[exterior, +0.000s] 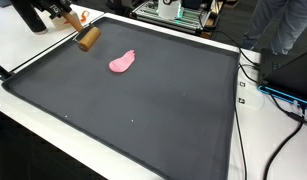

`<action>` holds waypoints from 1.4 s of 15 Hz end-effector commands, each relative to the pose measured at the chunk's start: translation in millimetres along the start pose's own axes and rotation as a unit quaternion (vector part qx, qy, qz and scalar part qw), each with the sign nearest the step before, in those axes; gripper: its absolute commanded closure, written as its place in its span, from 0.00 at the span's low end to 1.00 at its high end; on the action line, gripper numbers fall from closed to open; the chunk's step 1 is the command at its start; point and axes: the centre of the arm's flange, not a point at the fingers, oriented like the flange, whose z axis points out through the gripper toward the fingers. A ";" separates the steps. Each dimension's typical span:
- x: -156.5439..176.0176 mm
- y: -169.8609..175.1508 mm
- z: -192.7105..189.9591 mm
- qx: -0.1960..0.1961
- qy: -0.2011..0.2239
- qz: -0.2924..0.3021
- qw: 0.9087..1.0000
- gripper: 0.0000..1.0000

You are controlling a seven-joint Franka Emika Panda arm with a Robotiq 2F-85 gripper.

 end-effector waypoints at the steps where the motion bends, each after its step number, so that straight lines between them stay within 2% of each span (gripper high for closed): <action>1: -1.9 4.8 6.3 -0.001 0.017 -0.011 1.000 0.76; 10: 1.3 11.5 15.4 -0.017 0.020 -0.018 0.999 0.76; 21: 6.2 2.7 19.0 -0.036 0.022 -0.020 0.999 0.76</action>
